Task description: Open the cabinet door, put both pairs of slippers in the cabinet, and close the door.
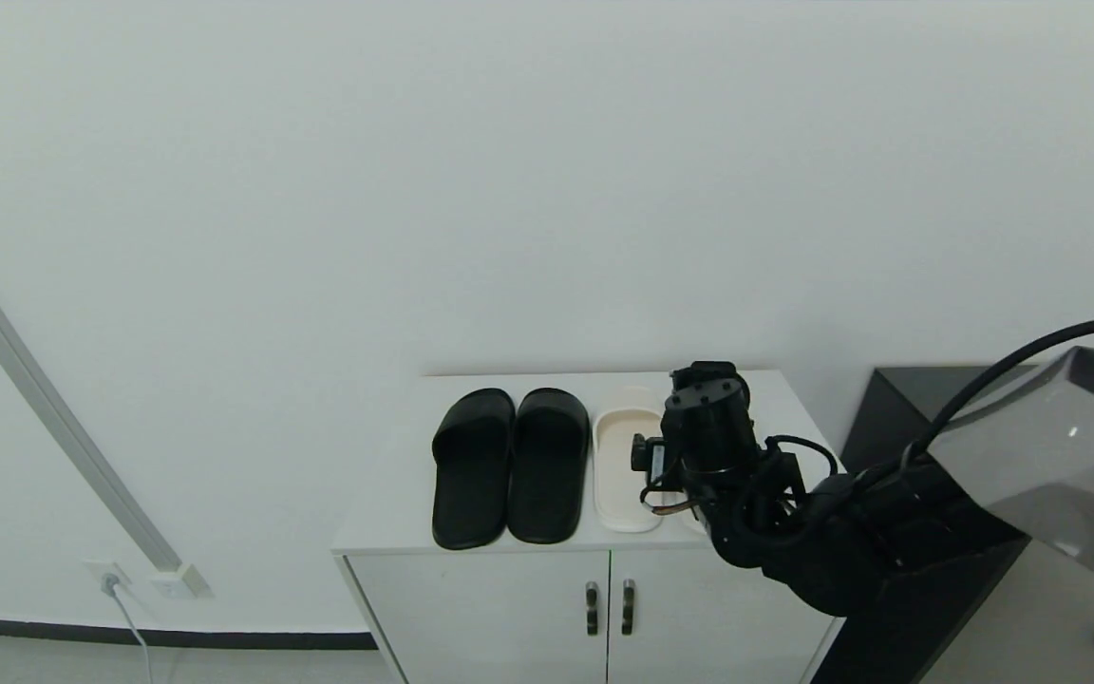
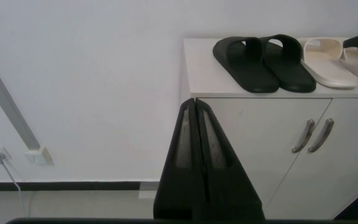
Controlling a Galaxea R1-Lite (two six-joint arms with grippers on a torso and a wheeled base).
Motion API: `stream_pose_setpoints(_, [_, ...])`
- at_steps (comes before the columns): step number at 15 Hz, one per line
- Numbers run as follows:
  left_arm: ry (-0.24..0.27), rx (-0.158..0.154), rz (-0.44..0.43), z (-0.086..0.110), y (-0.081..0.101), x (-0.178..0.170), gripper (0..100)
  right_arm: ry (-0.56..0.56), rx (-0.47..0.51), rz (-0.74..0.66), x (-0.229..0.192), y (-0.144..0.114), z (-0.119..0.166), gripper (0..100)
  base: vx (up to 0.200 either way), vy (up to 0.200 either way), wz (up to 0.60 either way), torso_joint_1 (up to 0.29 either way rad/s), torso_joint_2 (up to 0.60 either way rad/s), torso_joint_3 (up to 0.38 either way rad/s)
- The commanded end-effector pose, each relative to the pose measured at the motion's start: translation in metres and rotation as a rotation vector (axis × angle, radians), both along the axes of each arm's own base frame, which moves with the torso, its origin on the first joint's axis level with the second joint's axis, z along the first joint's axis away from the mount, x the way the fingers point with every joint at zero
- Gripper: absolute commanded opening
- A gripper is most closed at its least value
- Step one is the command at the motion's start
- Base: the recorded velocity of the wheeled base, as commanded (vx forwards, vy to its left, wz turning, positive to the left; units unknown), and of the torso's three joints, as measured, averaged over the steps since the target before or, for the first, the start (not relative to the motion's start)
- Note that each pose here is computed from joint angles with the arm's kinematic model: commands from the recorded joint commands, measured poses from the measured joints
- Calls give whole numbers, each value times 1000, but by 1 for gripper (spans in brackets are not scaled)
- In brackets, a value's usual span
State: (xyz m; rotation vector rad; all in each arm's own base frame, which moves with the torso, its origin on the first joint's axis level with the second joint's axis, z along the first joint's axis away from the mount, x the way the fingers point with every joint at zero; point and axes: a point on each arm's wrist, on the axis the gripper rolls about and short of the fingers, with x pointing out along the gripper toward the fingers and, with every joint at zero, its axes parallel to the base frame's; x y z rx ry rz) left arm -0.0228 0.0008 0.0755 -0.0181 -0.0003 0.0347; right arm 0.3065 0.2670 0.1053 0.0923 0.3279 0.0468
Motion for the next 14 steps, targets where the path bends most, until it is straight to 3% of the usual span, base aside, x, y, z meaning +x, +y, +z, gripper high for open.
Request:
stream_pose_setpoints(1, [0,-2,1,0,0,0,0,13,-13,-20,17,4,-17,100,0,0,0,0,0,0])
stream_pose_setpoints(14, [0,-2,1,0,0,0,0,-52,-89,-51,79,14,-39,100,0,0,0,0,0,0])
